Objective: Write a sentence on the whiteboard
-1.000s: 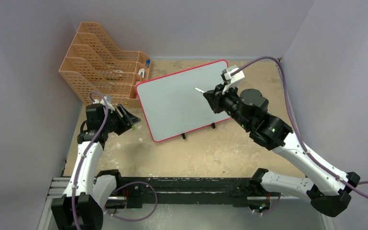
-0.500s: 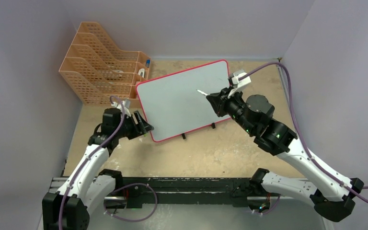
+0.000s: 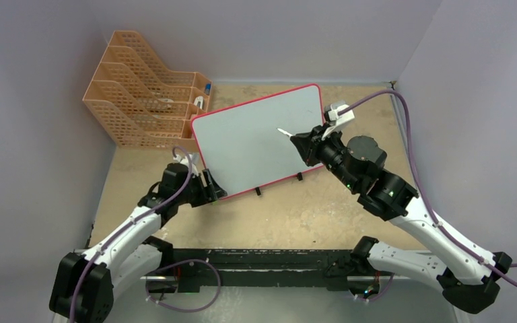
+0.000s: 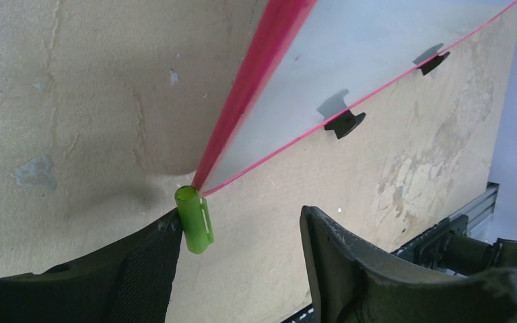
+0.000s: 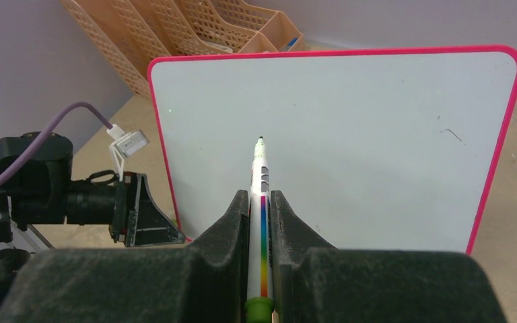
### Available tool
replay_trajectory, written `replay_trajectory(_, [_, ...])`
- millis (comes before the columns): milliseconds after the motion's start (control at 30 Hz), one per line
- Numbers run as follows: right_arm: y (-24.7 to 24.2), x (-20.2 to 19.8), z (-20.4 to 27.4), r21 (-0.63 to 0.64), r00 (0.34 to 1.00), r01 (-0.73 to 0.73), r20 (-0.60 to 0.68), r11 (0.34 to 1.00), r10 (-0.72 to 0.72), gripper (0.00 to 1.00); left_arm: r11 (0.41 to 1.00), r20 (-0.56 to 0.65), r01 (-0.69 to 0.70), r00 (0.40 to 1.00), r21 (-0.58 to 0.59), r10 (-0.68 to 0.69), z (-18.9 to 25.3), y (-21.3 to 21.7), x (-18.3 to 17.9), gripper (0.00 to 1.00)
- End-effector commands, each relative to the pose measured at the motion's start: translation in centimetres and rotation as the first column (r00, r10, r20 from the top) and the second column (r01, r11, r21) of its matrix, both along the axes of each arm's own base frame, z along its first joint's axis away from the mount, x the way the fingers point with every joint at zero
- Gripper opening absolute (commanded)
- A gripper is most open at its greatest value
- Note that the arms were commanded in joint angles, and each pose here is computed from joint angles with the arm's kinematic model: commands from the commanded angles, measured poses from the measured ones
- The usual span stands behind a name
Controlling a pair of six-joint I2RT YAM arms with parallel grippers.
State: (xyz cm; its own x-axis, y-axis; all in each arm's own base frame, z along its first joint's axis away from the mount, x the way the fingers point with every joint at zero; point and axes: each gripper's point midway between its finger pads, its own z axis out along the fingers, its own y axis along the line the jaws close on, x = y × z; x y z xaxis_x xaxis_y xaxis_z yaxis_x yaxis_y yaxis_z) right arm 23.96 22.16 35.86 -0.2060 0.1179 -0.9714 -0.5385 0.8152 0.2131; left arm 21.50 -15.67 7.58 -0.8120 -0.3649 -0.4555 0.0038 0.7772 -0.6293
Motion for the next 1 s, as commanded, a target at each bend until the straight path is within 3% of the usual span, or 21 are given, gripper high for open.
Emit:
replay_trajectory(0, [0.0, -0.1, 2.1, 0.075, 0.999, -0.004, 0.043, 0.997, 0.000, 0.00, 0.999, 0.029, -0.051, 0.998, 0.018, 0.050, -0.8, 0.0, 1.1, 0.62])
replay_trajectory(267, [0.1, 0.0, 1.9, 0.070, 0.999, -0.004, 0.038, 0.998, 0.002, 0.00, 0.999, -0.018, -0.017, 1.000, 0.028, 0.018, -2.6, -0.8, 0.7, 0.62])
replay_trajectory(533, [0.7, 0.1, 1.6, 0.067, 0.999, -0.019, 0.032, 0.998, 0.017, 0.00, 0.999, 0.059, 0.037, 0.998, -0.023, -0.035, -1.1, -2.4, 1.2, 0.62])
replay_trajectory(967, [0.7, 0.0, 1.7, 0.078, 0.999, -0.024, 0.023, 0.997, 0.022, 0.00, 1.000, 0.113, -0.015, 0.993, -0.025, 0.017, 0.4, -1.8, 1.8, 0.62])
